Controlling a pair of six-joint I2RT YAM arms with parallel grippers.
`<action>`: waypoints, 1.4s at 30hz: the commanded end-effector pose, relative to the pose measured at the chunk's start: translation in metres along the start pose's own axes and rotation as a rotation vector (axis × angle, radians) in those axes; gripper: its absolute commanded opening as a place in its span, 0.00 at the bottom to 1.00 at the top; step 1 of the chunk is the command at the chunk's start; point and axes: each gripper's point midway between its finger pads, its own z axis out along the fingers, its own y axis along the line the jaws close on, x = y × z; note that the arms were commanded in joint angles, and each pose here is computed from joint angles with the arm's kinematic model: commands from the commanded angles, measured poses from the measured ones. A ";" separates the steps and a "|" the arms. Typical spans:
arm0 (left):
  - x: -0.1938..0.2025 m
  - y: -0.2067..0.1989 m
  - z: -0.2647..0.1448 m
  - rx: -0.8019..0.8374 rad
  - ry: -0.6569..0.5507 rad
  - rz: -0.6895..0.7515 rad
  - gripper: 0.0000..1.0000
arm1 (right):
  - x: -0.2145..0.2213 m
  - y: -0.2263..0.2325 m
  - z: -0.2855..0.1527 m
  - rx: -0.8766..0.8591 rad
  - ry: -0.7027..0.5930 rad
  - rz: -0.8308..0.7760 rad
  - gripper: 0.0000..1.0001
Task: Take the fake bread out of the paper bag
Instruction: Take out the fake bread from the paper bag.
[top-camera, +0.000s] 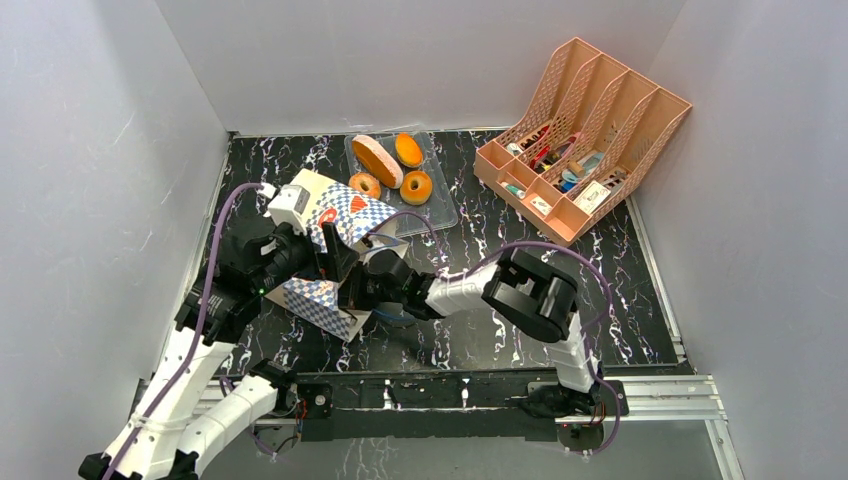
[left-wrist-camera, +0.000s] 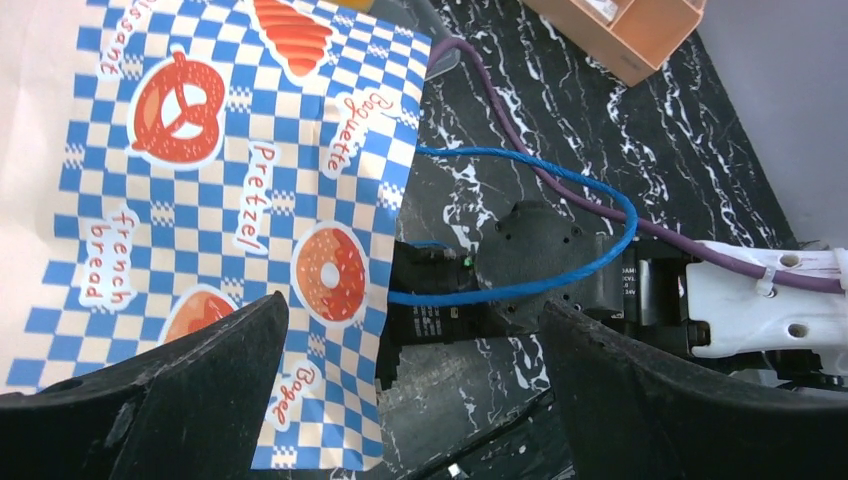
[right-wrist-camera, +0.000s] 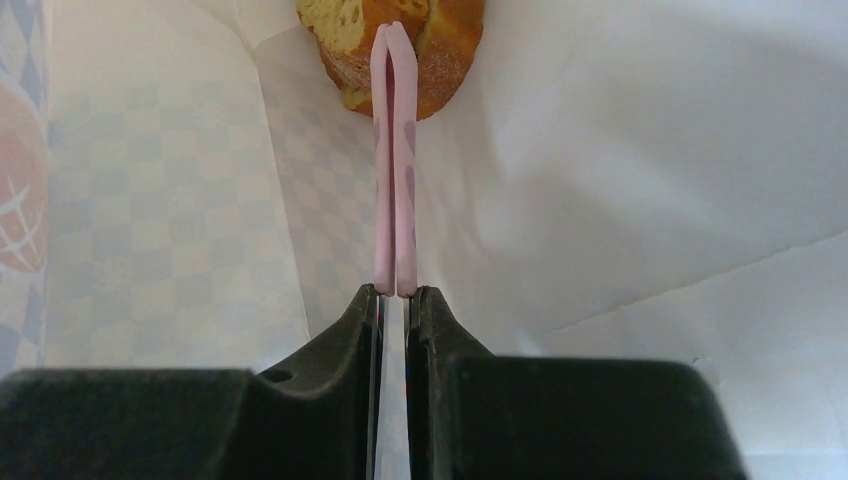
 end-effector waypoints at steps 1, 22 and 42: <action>0.018 0.016 -0.012 -0.094 0.046 -0.042 0.96 | -0.033 0.032 0.018 -0.097 -0.080 0.001 0.00; 0.027 0.115 -0.059 -0.685 -0.159 -0.236 0.94 | -0.139 0.089 0.093 -0.368 -0.229 0.195 0.00; 0.083 0.137 -0.019 -0.845 -0.107 -0.562 0.94 | -0.150 0.086 0.058 -0.320 -0.180 -0.015 0.00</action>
